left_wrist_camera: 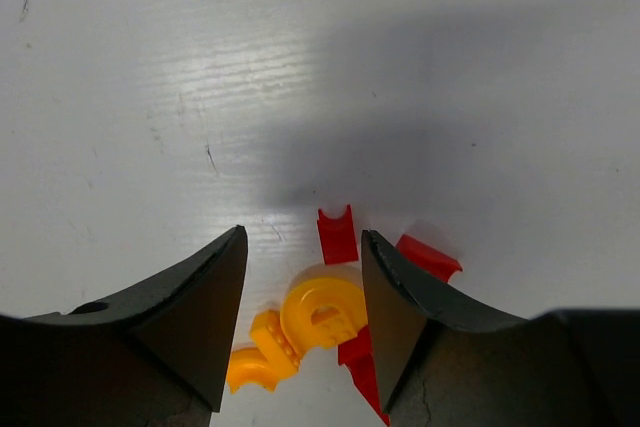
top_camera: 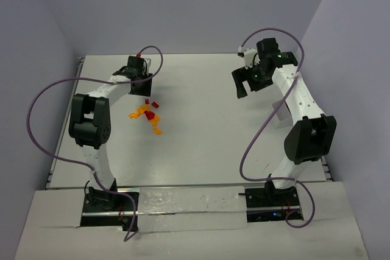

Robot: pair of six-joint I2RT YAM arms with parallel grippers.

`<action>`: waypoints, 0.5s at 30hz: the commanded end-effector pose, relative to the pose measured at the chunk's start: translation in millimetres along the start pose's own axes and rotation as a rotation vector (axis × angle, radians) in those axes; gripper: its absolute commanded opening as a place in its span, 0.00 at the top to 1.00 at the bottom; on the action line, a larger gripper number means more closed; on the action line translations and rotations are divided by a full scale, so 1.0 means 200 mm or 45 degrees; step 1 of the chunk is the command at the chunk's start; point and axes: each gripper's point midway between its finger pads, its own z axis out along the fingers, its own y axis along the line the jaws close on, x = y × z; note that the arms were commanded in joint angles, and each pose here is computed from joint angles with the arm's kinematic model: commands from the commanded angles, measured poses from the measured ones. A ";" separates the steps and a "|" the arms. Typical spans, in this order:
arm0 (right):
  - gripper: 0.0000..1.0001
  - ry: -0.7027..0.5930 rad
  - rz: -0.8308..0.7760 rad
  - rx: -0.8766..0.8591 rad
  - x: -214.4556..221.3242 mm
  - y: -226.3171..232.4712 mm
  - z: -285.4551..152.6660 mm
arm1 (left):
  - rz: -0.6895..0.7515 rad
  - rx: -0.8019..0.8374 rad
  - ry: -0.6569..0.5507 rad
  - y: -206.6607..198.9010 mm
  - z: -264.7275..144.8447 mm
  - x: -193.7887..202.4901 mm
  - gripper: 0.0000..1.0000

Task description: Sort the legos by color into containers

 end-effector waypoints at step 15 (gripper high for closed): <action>0.00 -0.116 -0.017 0.002 -0.09 0.05 -0.08 | -0.045 0.052 0.049 -0.05 0.12 0.01 0.54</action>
